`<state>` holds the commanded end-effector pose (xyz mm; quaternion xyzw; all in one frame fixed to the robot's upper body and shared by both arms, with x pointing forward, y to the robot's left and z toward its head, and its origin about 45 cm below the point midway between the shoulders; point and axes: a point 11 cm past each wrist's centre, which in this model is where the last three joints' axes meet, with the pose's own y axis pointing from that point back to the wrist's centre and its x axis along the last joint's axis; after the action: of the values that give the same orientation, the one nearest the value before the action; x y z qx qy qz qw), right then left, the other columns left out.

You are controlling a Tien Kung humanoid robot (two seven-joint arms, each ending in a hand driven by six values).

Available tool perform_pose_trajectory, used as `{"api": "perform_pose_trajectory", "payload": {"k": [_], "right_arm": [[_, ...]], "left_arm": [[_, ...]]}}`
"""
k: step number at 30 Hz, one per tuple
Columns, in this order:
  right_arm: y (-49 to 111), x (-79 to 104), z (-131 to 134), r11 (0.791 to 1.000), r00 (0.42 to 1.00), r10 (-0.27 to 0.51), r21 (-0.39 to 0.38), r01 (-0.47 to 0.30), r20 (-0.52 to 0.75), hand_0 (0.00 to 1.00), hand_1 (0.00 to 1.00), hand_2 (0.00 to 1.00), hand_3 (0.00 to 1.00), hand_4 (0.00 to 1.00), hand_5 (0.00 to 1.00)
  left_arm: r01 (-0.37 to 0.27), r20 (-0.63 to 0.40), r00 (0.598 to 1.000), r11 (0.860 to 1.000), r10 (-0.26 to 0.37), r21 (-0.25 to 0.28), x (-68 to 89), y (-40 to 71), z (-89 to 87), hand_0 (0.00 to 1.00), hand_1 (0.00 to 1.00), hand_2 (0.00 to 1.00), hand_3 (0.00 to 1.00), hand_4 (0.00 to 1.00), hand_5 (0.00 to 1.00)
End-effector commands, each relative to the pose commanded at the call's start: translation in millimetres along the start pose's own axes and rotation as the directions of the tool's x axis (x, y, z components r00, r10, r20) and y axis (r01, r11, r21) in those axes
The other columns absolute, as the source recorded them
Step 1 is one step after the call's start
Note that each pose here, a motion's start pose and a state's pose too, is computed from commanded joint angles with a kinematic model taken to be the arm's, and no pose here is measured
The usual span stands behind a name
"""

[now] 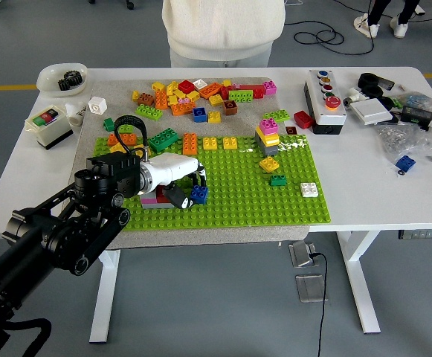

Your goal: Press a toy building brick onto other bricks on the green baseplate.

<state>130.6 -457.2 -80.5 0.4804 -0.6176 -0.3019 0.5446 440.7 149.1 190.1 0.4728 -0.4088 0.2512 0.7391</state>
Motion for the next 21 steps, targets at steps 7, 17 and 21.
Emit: {"api": "perform_pose_trajectory", "payload": {"k": [7,17,21], "right_arm": [[0.0,-0.5,-0.4,1.000,1.000,-0.001,0.001,0.001,0.002,0.747,0.644,0.682,0.605,0.864,0.525],[0.0,-0.4,-0.5,1.000,1.000,0.000,0.001,0.000,0.004,0.747,0.643,0.682,0.606,0.865,0.525],[0.0,-0.6,0.1,1.000,1.000,0.000,0.000,0.000,0.005,0.747,0.643,0.682,0.606,0.865,0.525]], "left_arm": [[-0.004,-0.002,1.000,1.000,0.004,0.005,2.0,0.9,0.1,0.700,0.689,0.585,0.572,0.570,0.095],[-0.005,-0.004,1.000,1.000,0.005,0.001,5.9,2.7,2.3,0.672,0.649,0.574,0.558,0.532,0.089],[-0.008,-0.008,1.000,1.000,0.008,-0.001,7.4,3.8,2.7,0.663,0.638,0.572,0.552,0.503,0.085]]}}
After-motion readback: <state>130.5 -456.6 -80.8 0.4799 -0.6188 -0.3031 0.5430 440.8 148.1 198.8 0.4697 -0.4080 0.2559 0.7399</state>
